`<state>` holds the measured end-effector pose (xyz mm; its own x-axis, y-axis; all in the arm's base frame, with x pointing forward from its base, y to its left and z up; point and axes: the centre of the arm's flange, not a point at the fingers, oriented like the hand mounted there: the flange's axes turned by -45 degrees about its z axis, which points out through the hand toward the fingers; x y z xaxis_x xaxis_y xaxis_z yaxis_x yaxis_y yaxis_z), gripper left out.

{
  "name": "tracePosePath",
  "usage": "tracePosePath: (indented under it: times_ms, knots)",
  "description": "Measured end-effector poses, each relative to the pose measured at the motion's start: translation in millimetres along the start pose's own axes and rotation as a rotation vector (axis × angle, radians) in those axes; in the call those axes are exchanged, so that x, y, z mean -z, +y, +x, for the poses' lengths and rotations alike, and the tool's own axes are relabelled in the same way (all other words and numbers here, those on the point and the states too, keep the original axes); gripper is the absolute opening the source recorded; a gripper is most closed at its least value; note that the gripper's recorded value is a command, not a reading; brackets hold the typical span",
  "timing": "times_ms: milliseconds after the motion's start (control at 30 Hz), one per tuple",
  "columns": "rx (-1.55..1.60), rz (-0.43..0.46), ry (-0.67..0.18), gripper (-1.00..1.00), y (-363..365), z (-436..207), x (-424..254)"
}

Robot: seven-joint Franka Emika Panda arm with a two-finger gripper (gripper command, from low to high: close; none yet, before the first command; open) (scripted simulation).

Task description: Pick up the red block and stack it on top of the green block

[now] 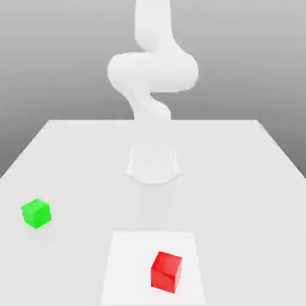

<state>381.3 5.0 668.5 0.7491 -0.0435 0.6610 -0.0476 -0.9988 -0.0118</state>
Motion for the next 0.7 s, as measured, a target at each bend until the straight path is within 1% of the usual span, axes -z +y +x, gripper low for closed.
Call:
tracePosePath:
  times_ms: [167, 333, 533, 700]
  knots:
    - [-0.058, -0.045, -0.157, 0.00, -7, -21, -109]
    - [-0.116, -0.079, -0.308, 0.00, -10, -64, -205]
    - [-0.190, -0.107, -0.489, 0.00, -12, -139, -302]
    - [-0.256, -0.119, -0.640, 0.00, -17, -216, -363]
